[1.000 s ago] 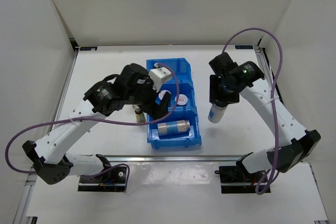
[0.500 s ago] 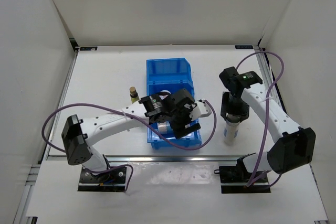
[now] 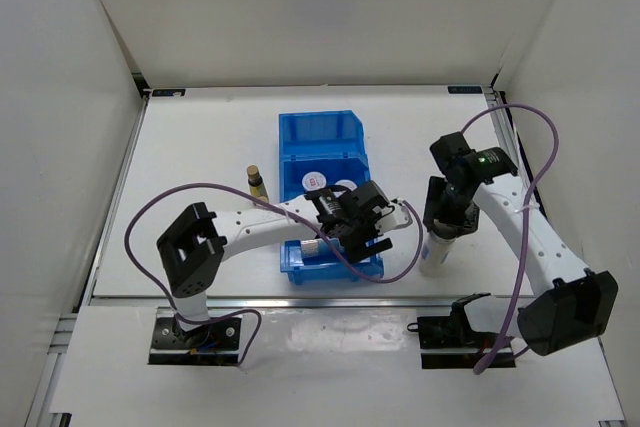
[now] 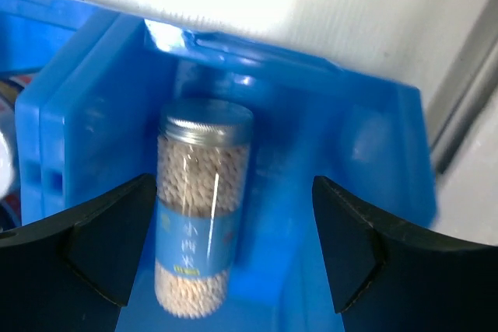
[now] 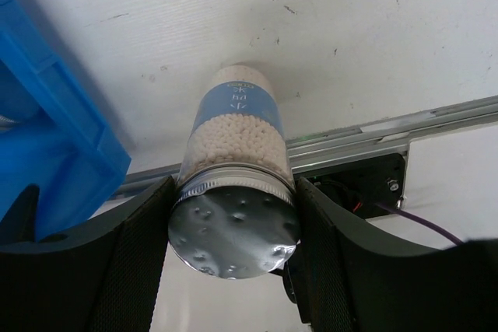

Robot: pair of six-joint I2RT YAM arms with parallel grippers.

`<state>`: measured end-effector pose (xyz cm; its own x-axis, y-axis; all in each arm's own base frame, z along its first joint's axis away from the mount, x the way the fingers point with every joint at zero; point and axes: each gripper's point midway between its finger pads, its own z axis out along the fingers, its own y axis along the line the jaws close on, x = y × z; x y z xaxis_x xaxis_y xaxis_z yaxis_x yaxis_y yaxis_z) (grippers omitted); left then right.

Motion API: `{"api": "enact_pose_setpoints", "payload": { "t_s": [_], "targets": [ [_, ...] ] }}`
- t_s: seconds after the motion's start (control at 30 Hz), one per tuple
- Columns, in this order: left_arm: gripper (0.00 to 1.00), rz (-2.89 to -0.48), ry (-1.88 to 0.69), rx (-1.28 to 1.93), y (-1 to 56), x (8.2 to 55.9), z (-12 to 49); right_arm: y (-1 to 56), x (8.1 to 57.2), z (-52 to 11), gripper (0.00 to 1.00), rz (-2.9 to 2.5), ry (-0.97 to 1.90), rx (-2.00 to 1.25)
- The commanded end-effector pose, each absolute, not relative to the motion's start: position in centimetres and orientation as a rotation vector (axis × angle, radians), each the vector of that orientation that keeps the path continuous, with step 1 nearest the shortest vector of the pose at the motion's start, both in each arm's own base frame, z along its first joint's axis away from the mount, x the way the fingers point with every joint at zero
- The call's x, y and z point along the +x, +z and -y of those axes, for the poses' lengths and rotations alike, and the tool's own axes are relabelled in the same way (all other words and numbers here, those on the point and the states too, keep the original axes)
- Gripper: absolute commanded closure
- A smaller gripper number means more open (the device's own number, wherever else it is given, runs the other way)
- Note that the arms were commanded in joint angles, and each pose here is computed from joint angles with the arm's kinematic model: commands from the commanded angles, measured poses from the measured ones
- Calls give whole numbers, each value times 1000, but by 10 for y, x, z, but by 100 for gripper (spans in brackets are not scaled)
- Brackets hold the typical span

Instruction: Organize the condiment bottles

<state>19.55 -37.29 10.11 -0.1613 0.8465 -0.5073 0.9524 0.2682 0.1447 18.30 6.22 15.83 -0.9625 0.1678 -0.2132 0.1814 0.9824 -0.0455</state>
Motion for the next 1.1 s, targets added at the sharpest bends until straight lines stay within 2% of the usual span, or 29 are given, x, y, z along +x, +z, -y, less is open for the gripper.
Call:
{"api": "enact_pose_setpoints", "payload": {
  "t_s": [0.0,0.13,0.2,0.27,0.67,0.87,0.97,1.0,1.07],
  "targets": [
    [9,-2030,-316,1577,102,207,379,166,172,-59,36,-2904,-74,291],
    [14,-2059,-278,1536,92,221,376,169,167,-61,34,-2904,-44,290],
    [15,-2082,-273,1521,84,226,376,174,165,-61,28,-2888,-32,303],
    [15,-2087,-299,1500,82,226,382,175,162,-60,27,-2890,-34,303],
    [17,-2139,-317,1478,60,227,392,192,145,-54,24,-2857,-9,316],
    [30,-2147,-320,1468,60,227,392,196,141,-50,21,-2835,-8,317],
    [41,-2120,-304,1457,70,231,391,196,141,-51,21,-2833,-6,330],
    [50,-2113,-294,1446,73,234,392,193,139,-50,21,-2842,-12,330],
    [60,-2083,-286,1436,87,238,393,193,139,-52,21,-2846,0,329]
  ]
}}
